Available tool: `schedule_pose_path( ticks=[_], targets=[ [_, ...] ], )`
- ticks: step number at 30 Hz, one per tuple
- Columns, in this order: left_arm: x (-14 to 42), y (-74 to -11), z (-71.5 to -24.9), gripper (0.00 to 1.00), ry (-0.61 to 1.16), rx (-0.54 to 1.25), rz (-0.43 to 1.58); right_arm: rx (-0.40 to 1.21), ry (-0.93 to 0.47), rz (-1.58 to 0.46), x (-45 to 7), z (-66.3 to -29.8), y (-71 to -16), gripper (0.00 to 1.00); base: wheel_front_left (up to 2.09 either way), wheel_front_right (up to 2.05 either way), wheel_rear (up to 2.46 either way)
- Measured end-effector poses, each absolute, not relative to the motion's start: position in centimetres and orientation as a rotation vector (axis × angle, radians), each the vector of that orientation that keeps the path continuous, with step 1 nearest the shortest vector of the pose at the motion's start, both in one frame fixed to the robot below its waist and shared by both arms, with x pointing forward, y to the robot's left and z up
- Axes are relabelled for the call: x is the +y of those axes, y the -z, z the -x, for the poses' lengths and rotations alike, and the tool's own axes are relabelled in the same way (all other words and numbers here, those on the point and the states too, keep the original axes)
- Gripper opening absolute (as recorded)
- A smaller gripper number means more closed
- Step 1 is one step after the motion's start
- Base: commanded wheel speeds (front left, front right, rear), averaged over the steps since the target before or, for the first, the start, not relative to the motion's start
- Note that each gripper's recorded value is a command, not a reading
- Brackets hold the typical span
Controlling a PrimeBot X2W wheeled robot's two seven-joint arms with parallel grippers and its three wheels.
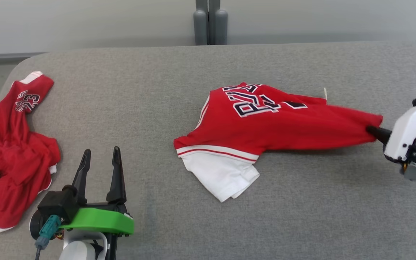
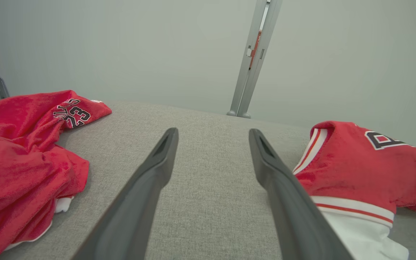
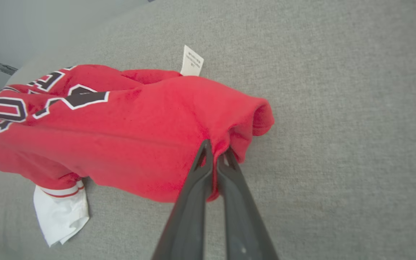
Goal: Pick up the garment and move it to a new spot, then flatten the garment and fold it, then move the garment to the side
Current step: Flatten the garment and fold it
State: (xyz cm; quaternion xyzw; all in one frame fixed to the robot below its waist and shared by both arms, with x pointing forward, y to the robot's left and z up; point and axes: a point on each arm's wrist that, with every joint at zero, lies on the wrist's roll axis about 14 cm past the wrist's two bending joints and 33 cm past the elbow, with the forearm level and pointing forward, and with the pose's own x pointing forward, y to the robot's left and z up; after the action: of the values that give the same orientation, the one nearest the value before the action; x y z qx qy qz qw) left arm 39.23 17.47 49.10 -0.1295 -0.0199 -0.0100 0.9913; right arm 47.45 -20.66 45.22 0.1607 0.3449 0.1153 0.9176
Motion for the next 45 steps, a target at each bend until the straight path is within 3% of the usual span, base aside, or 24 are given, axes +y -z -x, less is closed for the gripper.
schedule_pose_path(
  ticks=[7, 12, 14, 21, 34, 37, 45],
  targets=[
    [15.3, -49.9, -39.6, 1.00, 0.087, -0.058, 0.267, 0.982, -0.164, -0.232, -25.9, -40.1, -42.1, 0.00, 0.00, 0.00, 0.00],
    [14.5, -49.7, -39.9, 1.00, 0.111, -0.048, 0.264, 1.090, -0.133, -0.161, -27.5, -37.7, -40.6, 0.00, 0.00, 0.00, 0.00],
    [14.6, -49.5, -39.9, 1.00, 0.110, -0.042, 0.263, 1.086, -0.129, -0.149, -27.4, -37.9, -40.3, 1.00, 0.00, 0.00, 0.00],
    [15.5, -49.9, -39.1, 1.00, 0.088, -0.054, 0.252, 0.949, -0.137, -0.194, -26.3, -39.1, -42.0, 1.00, 0.00, 0.00, 0.00],
    [17.5, -50.7, -37.5, 1.00, 0.031, -0.084, 0.250, 0.184, -0.145, -0.136, -24.8, -42.8, -56.3, 1.00, 0.00, 0.00, 0.00],
    [17.8, -50.7, -37.4, 1.00, 0.021, -0.086, 0.250, 0.056, -0.125, -0.171, -23.0, -42.4, -56.6, 1.00, 0.00, 0.00, 0.00],
    [16.9, -49.5, -37.3, 1.00, 0.052, -0.046, 0.260, -0.018, -0.067, -0.217, -20.6, -40.6, -52.8, 1.00, 0.00, 0.00, 0.00]
  ],
)
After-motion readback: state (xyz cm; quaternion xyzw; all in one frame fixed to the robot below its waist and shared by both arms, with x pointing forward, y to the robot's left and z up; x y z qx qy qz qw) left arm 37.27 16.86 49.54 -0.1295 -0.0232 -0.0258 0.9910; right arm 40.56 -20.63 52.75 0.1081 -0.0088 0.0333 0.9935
